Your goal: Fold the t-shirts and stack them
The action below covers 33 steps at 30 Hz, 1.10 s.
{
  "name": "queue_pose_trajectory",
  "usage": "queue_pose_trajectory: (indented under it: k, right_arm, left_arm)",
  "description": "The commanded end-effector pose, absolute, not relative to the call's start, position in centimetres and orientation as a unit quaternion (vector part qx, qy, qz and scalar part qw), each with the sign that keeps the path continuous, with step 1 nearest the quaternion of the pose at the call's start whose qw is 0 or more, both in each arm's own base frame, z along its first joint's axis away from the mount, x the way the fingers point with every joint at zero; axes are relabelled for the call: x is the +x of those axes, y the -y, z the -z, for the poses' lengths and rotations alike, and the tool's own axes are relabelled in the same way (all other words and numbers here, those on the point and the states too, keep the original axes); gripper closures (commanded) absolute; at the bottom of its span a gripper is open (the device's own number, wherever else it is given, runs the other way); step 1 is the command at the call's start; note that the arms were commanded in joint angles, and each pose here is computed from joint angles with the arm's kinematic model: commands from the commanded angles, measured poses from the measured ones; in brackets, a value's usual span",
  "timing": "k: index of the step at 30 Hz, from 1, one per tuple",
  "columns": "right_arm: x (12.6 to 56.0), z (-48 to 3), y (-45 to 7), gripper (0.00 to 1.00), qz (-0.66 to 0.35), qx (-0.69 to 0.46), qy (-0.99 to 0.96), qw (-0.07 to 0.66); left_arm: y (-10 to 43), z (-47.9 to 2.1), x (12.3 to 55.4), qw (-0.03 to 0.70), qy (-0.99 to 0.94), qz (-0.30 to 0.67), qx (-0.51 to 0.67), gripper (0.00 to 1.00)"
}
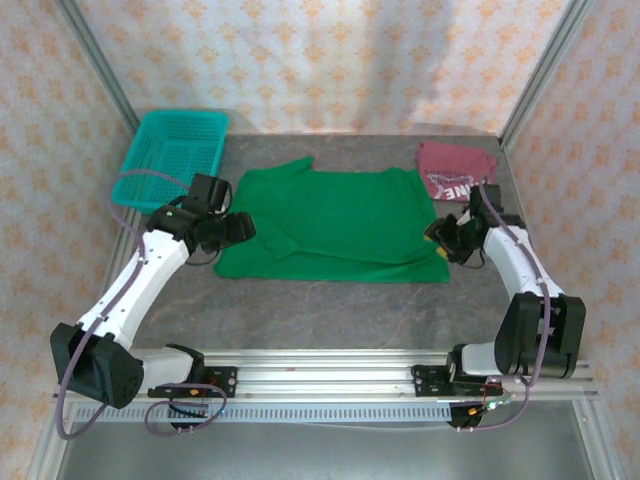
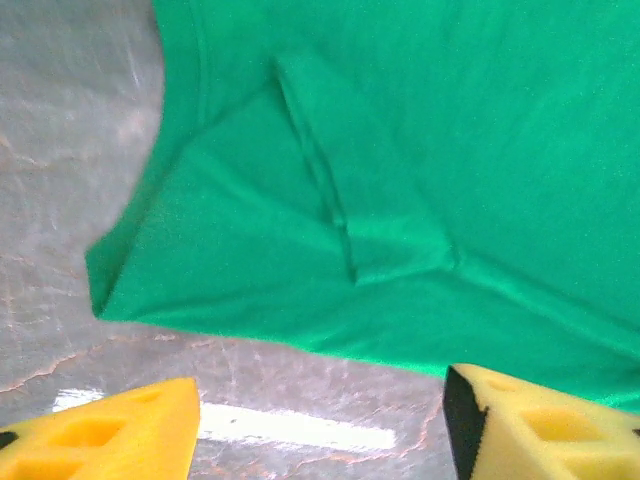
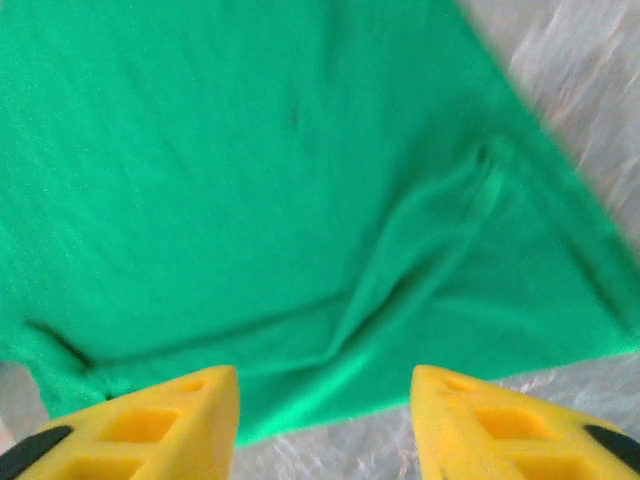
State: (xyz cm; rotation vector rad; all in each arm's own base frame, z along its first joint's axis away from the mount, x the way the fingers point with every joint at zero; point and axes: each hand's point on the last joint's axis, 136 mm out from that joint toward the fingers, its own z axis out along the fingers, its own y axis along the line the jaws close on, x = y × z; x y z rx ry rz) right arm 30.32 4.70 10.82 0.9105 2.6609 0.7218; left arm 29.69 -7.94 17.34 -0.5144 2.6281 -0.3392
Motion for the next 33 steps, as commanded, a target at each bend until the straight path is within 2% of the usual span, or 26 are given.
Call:
queue_pose_trajectory:
  k: [1, 4, 6, 11, 18, 24, 33]
  right_arm:
    - [29.6, -9.9, -9.3, 0.66, -0.305, 0.270, -0.909, 0.089]
    - [29.3, -8.6, -11.8, 0.81, -0.305, 0.253, -0.915, 0.072]
    - [29.1, -7.5, -12.8, 0.85, -0.293, 0.248, -0.921, 0.063]
    - [29.5, -4.7, -13.7, 0.91, -0.266, 0.255, -0.929, 0.040]
    - [30.5, -2.4, -13.9, 0.94, -0.243, 0.277, -0.929, 0.031]
    - [33.1, -1.2, -13.6, 0.95, -0.213, 0.289, -0.933, 0.035]
    - [35.7, -1.4, -11.7, 0.91, -0.163, 0.300, -0.939, 0.035]
  left_arm:
    - [10.5, -15.9, 30.6, 0.221, -0.932, 0.196, -0.212, 0.52]
    - [11.1, -13.6, 30.9, 0.204, -0.932, 0.201, -0.224, 0.69]
    - [11.2, -12.1, 31.0, 0.187, -0.935, 0.192, -0.231, 0.76]
    - [10.8, -10.0, 31.9, 0.178, -0.938, 0.166, -0.246, 0.83]
    - [10.9, -8.7, 32.7, 0.171, -0.937, 0.162, -0.256, 0.84]
    - [10.6, -8.1, 32.9, 0.167, -0.942, 0.147, -0.252, 0.85]
    - [10.0, -7.9, 33.2, 0.166, -0.945, 0.124, -0.251, 0.84]
